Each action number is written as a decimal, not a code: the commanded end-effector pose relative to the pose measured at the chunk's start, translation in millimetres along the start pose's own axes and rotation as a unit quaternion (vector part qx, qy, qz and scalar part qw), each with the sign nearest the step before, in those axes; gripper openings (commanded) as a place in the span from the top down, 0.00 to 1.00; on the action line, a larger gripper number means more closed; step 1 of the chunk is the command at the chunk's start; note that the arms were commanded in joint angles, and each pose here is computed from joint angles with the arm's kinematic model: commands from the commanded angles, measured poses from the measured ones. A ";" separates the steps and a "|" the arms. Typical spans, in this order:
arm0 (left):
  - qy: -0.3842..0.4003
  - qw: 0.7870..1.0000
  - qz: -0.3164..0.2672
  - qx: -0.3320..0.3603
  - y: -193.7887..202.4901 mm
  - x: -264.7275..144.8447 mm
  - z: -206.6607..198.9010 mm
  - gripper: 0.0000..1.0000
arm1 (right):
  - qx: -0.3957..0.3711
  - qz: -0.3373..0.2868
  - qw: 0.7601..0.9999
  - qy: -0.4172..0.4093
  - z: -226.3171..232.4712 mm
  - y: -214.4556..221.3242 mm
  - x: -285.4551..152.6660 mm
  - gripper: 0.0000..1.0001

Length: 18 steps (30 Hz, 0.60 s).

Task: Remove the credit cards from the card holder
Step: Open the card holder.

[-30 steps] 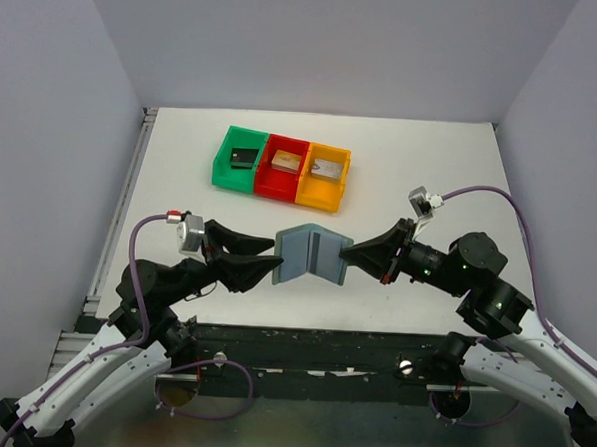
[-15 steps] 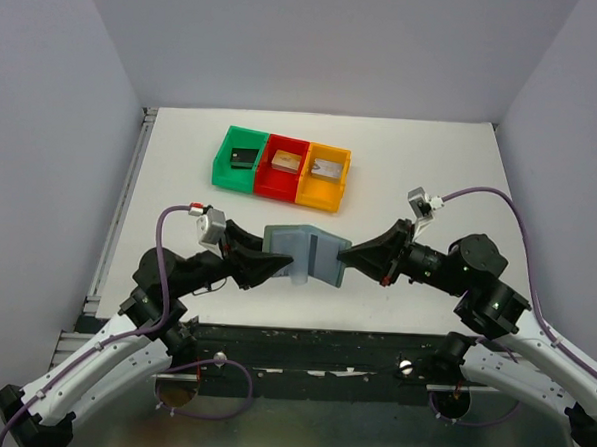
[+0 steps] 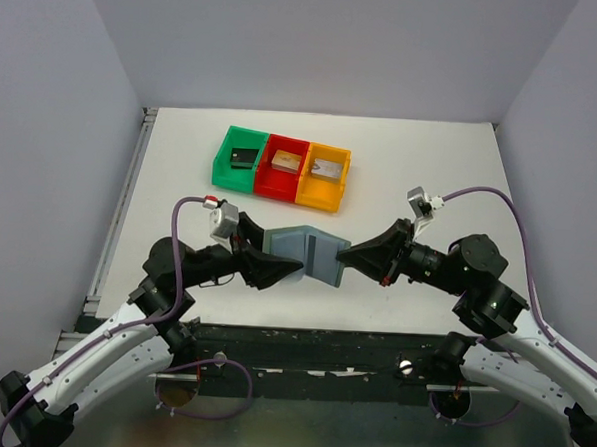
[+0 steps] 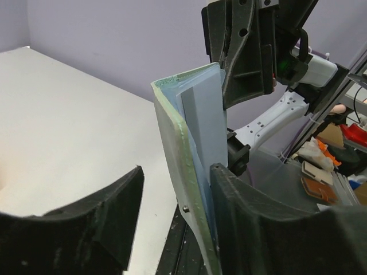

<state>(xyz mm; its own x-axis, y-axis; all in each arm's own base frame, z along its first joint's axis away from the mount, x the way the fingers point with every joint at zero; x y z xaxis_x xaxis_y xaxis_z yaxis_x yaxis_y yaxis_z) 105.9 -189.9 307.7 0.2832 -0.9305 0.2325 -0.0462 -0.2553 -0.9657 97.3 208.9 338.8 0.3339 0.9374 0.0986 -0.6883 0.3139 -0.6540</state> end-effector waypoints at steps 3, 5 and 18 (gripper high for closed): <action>0.008 0.999 -0.043 0.029 -28.4 -2.4 -7.8 0.25 | -0.007 -0.023 0.999 -0.033 9.8 -6.5 -4.0 1.00; -0.010 0.998 -0.052 0.043 -35.4 -8.7 -8.3 0.20 | -0.007 -0.028 0.999 -0.045 9.5 -6.5 -7.1 1.00; -0.044 0.996 -0.036 0.071 -41.4 -22.9 -9.3 0.26 | 0.004 -0.021 0.997 -0.076 11.6 -5.6 -7.4 1.00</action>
<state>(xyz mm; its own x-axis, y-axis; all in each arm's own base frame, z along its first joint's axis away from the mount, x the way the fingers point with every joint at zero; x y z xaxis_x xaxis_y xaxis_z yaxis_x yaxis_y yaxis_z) 87.1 -160.9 350.5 0.3265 -0.8811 0.3421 0.1196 -0.3205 -0.9397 96.7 203.8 336.1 0.3070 0.9361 0.1716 -0.6974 0.3439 -0.6288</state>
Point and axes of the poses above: each gripper's point midway between its finger pads, its own x axis out along the fingers, its own z axis along the line the jaws close on, y = z × x, the point moved 7 cm from there along -x, back along the fingers, and after that the axes turned 14 degrees about x, right-handed, at the moved point
